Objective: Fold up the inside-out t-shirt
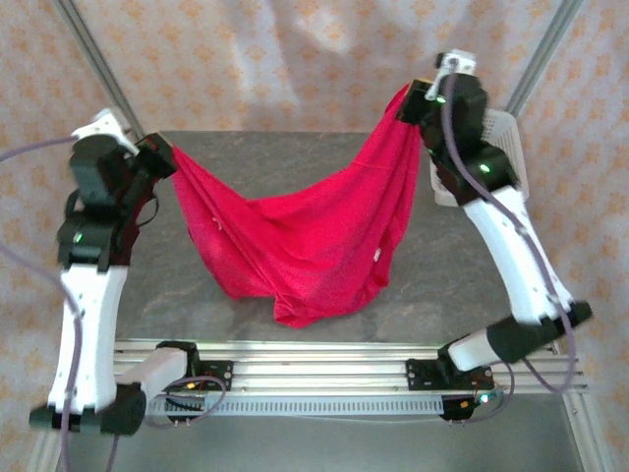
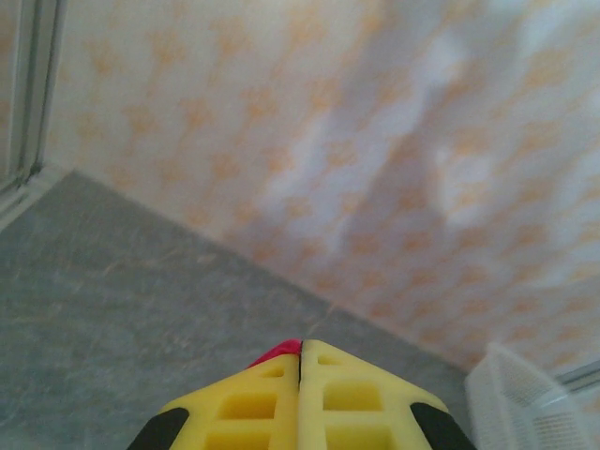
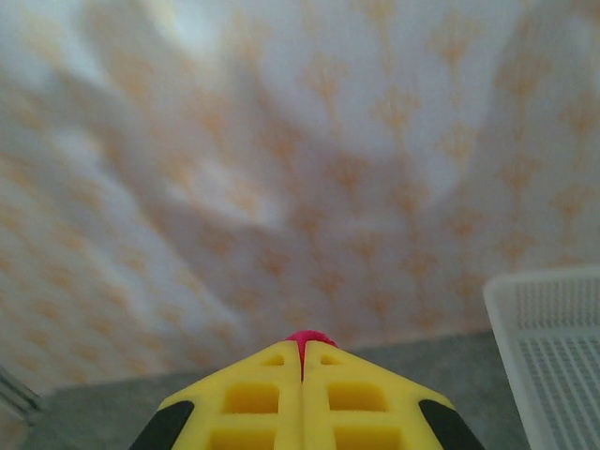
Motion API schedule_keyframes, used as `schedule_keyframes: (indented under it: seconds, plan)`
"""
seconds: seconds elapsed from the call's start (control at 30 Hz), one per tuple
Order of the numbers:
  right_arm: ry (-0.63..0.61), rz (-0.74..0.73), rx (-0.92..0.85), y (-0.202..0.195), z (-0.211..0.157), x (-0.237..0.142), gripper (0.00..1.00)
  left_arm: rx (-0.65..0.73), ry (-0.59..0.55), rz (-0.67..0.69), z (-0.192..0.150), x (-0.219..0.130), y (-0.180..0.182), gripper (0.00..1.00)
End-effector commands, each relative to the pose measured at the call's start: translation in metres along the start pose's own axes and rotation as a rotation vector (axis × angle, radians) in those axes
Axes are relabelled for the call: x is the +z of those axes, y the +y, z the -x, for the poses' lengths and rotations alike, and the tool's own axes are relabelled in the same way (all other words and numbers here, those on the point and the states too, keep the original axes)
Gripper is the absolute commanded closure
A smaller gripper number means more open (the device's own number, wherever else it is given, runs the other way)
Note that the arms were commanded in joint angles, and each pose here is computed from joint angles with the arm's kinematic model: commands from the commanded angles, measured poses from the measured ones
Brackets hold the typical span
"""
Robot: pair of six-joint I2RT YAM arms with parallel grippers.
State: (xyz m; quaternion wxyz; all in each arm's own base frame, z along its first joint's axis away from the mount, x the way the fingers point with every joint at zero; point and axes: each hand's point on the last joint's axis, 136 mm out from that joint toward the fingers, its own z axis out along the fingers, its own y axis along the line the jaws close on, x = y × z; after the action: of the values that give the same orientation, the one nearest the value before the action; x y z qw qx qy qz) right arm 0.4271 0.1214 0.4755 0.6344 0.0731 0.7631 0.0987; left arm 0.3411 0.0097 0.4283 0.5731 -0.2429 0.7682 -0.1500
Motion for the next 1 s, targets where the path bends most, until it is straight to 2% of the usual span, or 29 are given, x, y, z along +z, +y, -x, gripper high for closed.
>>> schedule_keyframes:
  seconds: [0.0,0.1,0.13,0.17,0.2,0.27,0.3,0.4,0.47,0.57,0.7,0.8,0.97]
  plan:
    - [0.055,-0.058,0.022,-0.018,-0.030,0.059,1.00,0.049,0.079,0.080,-0.021,0.068,0.015,1.00]
    - [0.161,-0.105,0.016,-0.025,-0.066,0.116,1.00,0.055,0.188,0.111,-0.042,0.125,0.020,1.00]
    - [0.199,-0.121,0.008,-0.027,-0.077,0.129,1.00,0.062,0.226,0.119,-0.048,0.138,0.020,0.95]
    - [0.243,-0.141,0.003,-0.028,-0.087,0.142,0.96,0.072,0.268,0.142,-0.054,0.150,0.023,0.84]
    - [0.291,-0.143,-0.004,-0.027,-0.097,0.150,0.77,0.082,0.297,0.172,-0.058,0.157,0.028,0.64]
    - [0.373,-0.142,0.002,-0.023,-0.112,0.155,0.53,0.097,0.334,0.241,-0.068,0.161,0.043,0.47]
    - [0.412,-0.149,0.010,-0.023,-0.119,0.153,0.48,0.101,0.352,0.283,-0.074,0.158,0.053,0.43]
    - [0.510,-0.172,-0.009,-0.017,-0.147,0.136,0.43,0.092,0.408,0.361,-0.106,0.138,0.081,0.43]
    - [0.571,-0.173,-0.025,-0.009,-0.172,0.117,0.42,0.057,0.441,0.375,-0.138,0.122,0.099,0.48]
    - [0.666,-0.107,-0.023,0.008,-0.226,0.080,0.42,-0.047,0.502,0.326,-0.195,0.103,0.115,0.56]
    - [0.798,0.031,0.045,0.024,-0.297,0.019,0.42,-0.114,0.603,0.263,-0.258,0.084,0.119,0.58]
    - [0.899,0.109,0.087,0.032,-0.348,-0.023,0.46,-0.129,0.639,0.262,-0.287,0.075,0.125,0.59]
    - [1.025,0.215,0.090,0.049,-0.409,-0.089,0.53,-0.157,0.703,0.287,-0.326,0.073,0.143,0.60]
